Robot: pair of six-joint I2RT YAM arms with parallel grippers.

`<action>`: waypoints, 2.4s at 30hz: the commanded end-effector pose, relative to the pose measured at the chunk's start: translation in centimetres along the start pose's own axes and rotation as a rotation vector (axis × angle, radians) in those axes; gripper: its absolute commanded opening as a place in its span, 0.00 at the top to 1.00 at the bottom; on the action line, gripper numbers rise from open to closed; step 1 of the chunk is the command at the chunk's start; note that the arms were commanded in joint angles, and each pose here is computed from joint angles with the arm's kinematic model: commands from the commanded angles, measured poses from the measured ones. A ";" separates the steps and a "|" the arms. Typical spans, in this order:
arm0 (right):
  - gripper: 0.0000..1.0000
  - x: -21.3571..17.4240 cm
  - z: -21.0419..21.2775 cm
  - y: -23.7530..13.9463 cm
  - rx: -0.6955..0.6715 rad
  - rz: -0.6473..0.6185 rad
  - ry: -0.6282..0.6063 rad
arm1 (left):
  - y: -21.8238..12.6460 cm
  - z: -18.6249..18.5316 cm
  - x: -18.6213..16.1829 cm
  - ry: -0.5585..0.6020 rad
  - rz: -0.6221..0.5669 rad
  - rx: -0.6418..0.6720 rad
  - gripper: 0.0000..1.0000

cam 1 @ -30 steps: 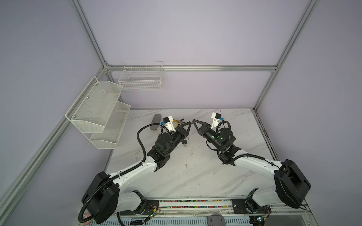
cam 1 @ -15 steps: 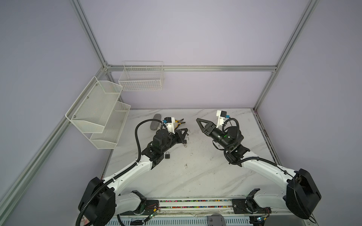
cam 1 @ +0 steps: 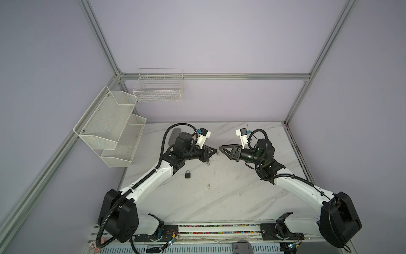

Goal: Unlock with the key

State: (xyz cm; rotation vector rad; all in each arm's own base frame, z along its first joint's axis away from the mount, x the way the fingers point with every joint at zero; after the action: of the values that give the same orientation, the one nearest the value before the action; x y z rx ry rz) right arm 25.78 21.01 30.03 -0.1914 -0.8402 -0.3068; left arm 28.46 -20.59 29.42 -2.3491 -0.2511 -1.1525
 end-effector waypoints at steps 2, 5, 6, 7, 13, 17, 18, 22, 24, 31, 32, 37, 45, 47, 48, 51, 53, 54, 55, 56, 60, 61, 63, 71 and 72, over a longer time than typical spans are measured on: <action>0.52 -1.1 -1.1 -0.3 0.045 0.080 -0.035 | -1.5 -2.5 3.9 0.150 -0.061 -0.095 1.00; 0.53 -1.5 -1.9 -0.4 0.047 0.101 -0.036 | -1.6 -2.5 4.1 0.148 -0.054 -0.121 1.00; 0.54 -1.6 -2.2 -0.6 0.041 0.096 -0.039 | -1.6 -2.6 4.2 0.148 -0.053 -0.125 1.00; 0.55 -1.8 -2.4 -0.7 0.043 0.101 -0.044 | -1.6 -2.5 4.3 0.148 -0.054 -0.126 1.00; 0.56 -1.7 -2.9 -0.2 0.064 0.114 -0.056 | -1.5 -2.7 4.6 0.181 -0.054 -0.147 1.00; 0.62 -1.7 -3.1 0.2 0.100 0.122 -0.059 | -1.6 -2.9 4.9 0.183 -0.060 -0.158 1.00; 0.63 -1.7 -3.1 0.3 0.108 0.124 -0.057 | -1.7 -2.9 4.9 0.184 -0.060 -0.160 1.00; 0.67 -1.7 -3.2 0.4 0.116 0.126 -0.063 | -0.8 -2.3 4.7 0.171 -0.038 -0.168 1.00; 0.69 -1.7 -3.3 0.5 0.121 0.130 -0.062 | -0.7 -2.3 4.7 0.171 -0.036 -0.174 1.00; 0.69 -0.9 -2.7 0.3 0.137 0.106 -0.087 | -0.7 -2.3 4.6 0.167 -0.031 -0.175 1.00; 0.69 -0.9 -2.8 0.2 0.135 0.105 -0.086 | -0.7 -2.3 4.6 0.165 -0.032 -0.174 1.00; 0.71 -0.7 -3.1 0.4 0.146 0.101 -0.079 | -0.9 -2.5 4.8 0.169 -0.034 -0.182 1.00; 0.78 -1.1 -3.5 0.7 0.176 0.125 -0.060 | -0.9 -2.6 5.0 0.174 -0.037 -0.187 1.00; 0.79 -1.1 -3.5 0.7 0.176 0.126 -0.059 | -0.9 -2.6 5.0 0.175 -0.038 -0.186 1.00; 0.79 -1.1 -3.5 0.7 0.177 0.127 -0.059 | -0.8 -2.6 5.0 0.172 -0.037 -0.187 1.00; 0.84 -0.9 -3.3 0.7 0.178 0.119 -0.070 | -0.8 -2.6 5.0 0.172 -0.034 -0.195 1.00; 0.88 -0.9 -3.3 0.7 0.178 0.118 -0.073 | -0.7 -2.5 5.0 0.172 -0.033 -0.190 1.00; 0.91 -0.9 -3.3 0.7 0.178 0.119 -0.071 | -0.7 -2.5 4.9 0.172 -0.032 -0.187 1.00; 0.92 -1.0 -3.4 0.7 0.178 0.122 -0.067 | -0.7 -2.4 5.0 0.174 -0.033 -0.184 1.00; 0.93 -1.0 -3.4 0.7 0.179 0.122 -0.068 | -0.7 -2.4 5.0 0.175 -0.032 -0.183 1.00; 1.00 -0.9 -3.1 0.6 0.189 0.118 -0.073 | -0.3 -2.2 5.0 0.160 -0.018 -0.179 1.00; 1.00 -0.9 -3.0 0.5 0.192 0.116 -0.076 | -0.3 -2.1 5.0 0.156 -0.015 -0.178 1.00; 1.00 -0.8 -2.8 0.4 0.194 0.113 -0.076 | -0.3 -2.0 5.2 0.148 -0.019 -0.168 1.00; 1.00 -0.6 -2.9 0.0 0.118 0.097 -0.033 | -1.7 -1.9 5.9 0.110 -0.071 -0.095 0.33; 1.00 -0.7 -3.3 0.0 0.060 0.108 -0.025 | -1.8 -1.5 5.8 0.091 -0.079 -0.063 0.29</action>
State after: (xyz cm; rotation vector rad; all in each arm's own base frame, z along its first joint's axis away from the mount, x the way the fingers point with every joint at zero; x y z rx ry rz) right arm 27.47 20.62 26.45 -0.1221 -0.8566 -0.1277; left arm 30.12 -21.10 31.03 -2.4014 -0.1267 -1.2230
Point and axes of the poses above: each gripper's point midway between its finger pads, its own y axis out along the fingers, its own z axis along the line the jaws close on, x = y × z, the point moved 9 cm from there along -y, back along the fingers, and after that the axes turned 2 degrees about -y, right-handed, at the moved point
